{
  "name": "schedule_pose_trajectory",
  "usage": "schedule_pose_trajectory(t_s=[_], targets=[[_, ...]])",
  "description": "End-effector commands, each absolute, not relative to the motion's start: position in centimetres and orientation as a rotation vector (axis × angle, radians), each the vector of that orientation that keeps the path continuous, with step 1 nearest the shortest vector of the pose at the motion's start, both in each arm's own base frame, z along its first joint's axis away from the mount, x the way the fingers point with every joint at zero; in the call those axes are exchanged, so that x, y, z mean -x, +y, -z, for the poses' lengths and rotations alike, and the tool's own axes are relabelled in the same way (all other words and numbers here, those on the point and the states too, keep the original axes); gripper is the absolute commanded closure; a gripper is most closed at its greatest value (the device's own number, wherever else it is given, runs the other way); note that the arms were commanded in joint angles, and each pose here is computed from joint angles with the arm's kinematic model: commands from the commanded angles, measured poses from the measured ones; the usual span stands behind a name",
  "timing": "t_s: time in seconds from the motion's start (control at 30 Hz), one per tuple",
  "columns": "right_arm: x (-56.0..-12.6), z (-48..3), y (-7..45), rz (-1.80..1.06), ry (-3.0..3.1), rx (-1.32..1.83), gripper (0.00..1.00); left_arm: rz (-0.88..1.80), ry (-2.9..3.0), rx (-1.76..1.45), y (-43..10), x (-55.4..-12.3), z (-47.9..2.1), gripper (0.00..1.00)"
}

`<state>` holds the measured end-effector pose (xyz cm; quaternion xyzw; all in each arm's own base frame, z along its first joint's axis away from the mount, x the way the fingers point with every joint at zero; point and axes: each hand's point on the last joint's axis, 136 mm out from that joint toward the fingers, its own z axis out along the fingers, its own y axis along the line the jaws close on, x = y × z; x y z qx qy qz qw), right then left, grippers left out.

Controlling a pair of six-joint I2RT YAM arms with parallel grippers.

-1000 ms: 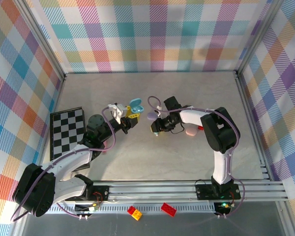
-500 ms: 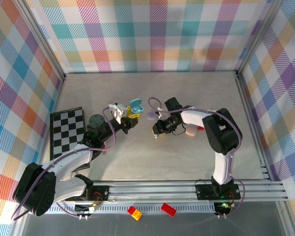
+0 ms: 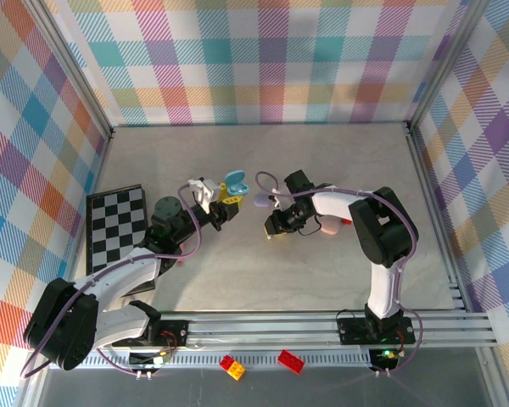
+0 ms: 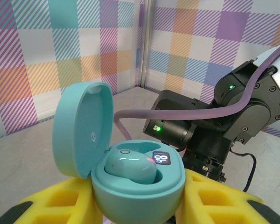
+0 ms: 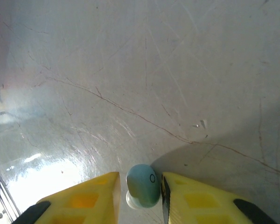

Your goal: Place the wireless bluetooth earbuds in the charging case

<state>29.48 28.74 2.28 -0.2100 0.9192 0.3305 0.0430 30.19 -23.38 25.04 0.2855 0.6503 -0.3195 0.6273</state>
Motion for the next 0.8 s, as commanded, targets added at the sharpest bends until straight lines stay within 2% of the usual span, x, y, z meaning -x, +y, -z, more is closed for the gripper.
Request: schedule_pose_trajectory(t_s=[0.0,0.2,0.4,0.6,0.77], targets=[[-28.2,-1.6,28.3,-0.947,2.847,0.705,0.73,0.749,1.428,-0.658,-23.7,-30.4,-27.1,0.63],[-28.7,-1.2,27.6,-0.834,2.854,0.708,0.78,0.748,1.430,-0.658,-23.6,-30.4,-27.1,0.63],[-29.9,-3.7,26.9,-0.744,2.751,0.663,0.80,0.740,1.438,-0.663,-23.6,-30.3,-26.6,0.64],[-30.9,-8.9,25.7,-0.664,2.603,0.608,0.80,0.693,1.447,-0.733,-24.5,-30.0,-25.8,0.64],[-30.6,-15.0,24.3,-0.607,2.476,0.577,0.80,0.664,1.453,-0.761,-25.3,-30.3,-25.0,0.65]])
